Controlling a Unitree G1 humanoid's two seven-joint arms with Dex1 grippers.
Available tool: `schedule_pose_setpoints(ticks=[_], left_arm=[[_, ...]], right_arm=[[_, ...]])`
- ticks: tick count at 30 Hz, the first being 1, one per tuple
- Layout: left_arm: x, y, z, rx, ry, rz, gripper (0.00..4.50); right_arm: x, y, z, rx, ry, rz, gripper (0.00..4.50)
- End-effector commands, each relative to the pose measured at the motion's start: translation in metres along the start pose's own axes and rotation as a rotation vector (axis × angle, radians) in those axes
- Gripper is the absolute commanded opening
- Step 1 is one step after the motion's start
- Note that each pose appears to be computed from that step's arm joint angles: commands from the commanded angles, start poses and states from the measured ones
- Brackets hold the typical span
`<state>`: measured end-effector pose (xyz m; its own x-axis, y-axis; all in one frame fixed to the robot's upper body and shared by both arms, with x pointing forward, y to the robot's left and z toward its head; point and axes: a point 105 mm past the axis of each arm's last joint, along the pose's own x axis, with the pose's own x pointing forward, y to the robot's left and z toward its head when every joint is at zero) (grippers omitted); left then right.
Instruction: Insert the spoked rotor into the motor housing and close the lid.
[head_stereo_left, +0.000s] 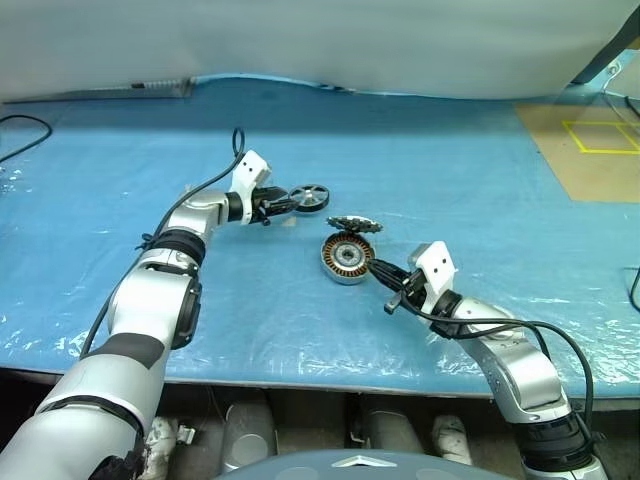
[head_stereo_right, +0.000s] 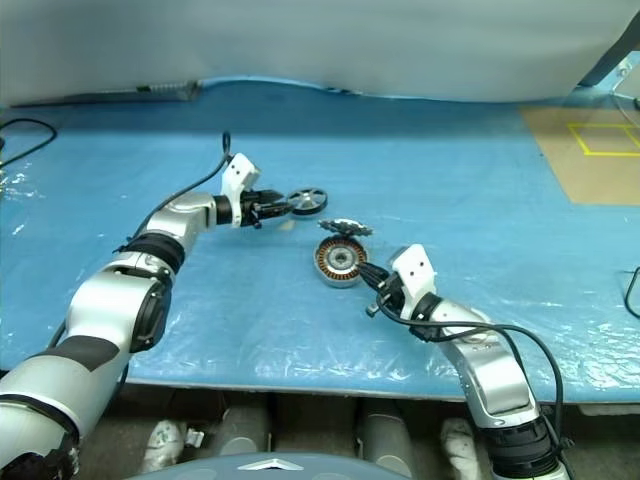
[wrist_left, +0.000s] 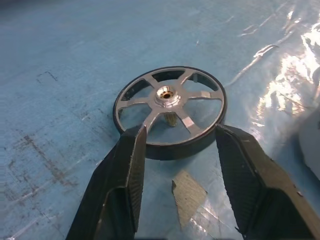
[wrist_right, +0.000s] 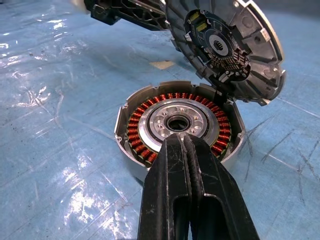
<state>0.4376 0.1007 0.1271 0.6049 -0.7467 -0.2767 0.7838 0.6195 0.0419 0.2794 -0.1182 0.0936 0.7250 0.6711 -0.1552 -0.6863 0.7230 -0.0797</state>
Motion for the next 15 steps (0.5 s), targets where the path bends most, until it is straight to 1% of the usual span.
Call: schedule_pose_setpoints(ticks=[1, 4, 9, 15], left_arm=[[0.005, 0.003, 0.023, 0.034, -0.039, 0.041, 2.27], [0.009, 0.002, 0.026, 0.042, -0.034, 0.048, 2.27], [0.016, -0.002, 0.023, 0.051, 0.002, 0.060, 2.27], [0.019, -0.001, 0.017, 0.071, 0.041, 0.093, 2.27]], right_arm=[[-0.007, 0.000, 0.016, -0.025, -0.096, -0.004, 0.00], [-0.010, -0.003, 0.017, -0.023, -0.130, -0.029, 0.00], [-0.012, -0.003, 0.003, -0.006, -0.116, -0.059, 0.00], [-0.011, 0.000, 0.009, 0.014, -0.152, -0.062, 0.00]])
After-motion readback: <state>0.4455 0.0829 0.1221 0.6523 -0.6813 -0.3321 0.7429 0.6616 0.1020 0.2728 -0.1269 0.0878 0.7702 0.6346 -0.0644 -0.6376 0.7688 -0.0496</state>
